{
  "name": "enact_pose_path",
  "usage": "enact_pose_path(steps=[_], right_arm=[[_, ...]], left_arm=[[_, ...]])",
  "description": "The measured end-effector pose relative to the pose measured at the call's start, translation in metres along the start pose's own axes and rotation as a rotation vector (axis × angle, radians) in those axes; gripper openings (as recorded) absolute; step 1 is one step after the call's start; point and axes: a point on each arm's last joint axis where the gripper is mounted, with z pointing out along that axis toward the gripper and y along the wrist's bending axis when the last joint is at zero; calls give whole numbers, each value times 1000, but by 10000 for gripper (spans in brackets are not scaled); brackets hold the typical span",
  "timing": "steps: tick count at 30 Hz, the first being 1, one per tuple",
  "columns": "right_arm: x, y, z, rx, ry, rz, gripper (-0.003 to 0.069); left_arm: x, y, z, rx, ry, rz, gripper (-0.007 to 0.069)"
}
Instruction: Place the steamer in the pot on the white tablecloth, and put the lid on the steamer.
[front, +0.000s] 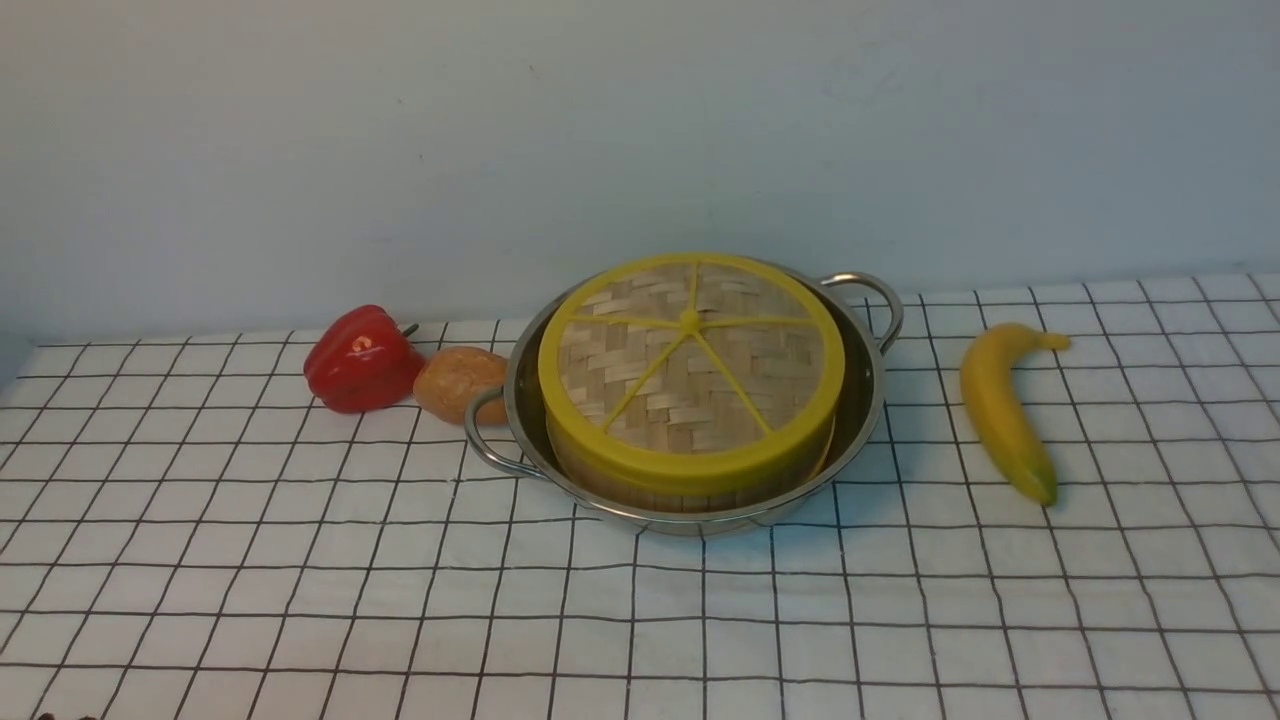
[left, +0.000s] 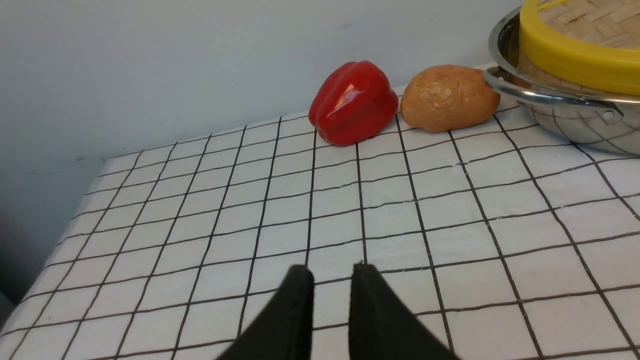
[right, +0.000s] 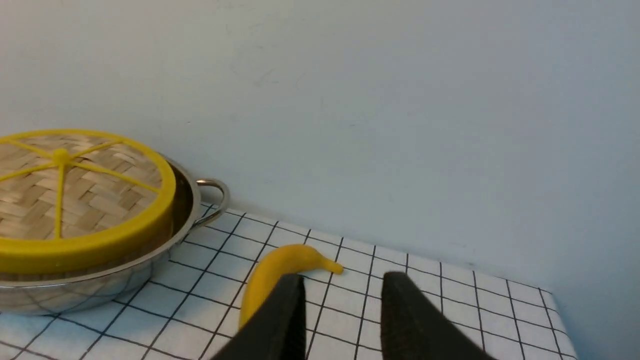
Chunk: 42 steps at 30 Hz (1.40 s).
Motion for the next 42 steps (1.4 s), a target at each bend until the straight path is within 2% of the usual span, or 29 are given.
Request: enact_pose_path(steps=[6, 12, 42], right_arm=[[52, 3, 0, 49, -44, 26, 240], [79, 4, 6, 70, -19, 44, 240], [85, 5, 8, 64, 4, 76, 240]], left_arm=[[0, 0, 0, 0, 0, 0, 125], [0, 0, 0, 0, 0, 0, 130], [0, 0, 0, 0, 0, 0, 202]])
